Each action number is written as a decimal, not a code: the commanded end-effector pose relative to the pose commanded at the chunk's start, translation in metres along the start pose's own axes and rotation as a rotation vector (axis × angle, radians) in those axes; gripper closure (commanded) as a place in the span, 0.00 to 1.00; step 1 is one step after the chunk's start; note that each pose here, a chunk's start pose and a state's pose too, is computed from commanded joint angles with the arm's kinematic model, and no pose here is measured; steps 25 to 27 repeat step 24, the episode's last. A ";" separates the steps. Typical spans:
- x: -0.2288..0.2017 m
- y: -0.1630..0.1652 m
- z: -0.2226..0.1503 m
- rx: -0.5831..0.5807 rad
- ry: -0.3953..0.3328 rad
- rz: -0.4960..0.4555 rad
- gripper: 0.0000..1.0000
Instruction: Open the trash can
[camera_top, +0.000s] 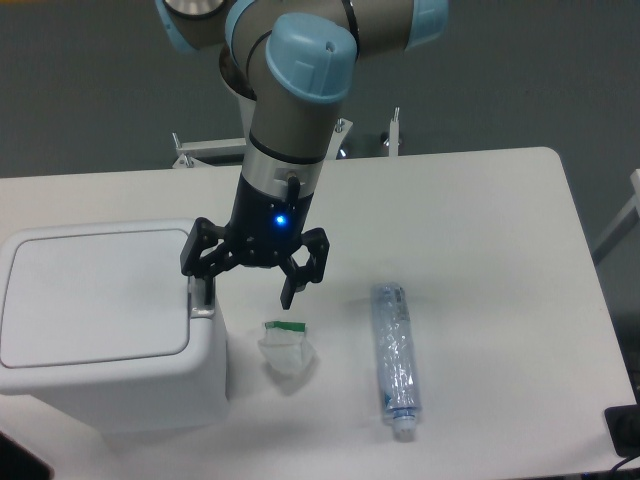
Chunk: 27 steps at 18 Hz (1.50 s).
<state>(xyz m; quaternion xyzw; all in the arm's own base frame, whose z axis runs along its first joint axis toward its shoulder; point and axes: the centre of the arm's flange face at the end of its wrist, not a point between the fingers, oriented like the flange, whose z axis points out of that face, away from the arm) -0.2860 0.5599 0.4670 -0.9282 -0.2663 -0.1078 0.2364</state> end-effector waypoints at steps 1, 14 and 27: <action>0.000 0.000 0.000 0.000 0.002 0.000 0.00; -0.065 -0.048 -0.114 0.200 -0.152 0.063 0.00; -0.101 -0.013 -0.094 -0.084 -0.405 0.367 0.00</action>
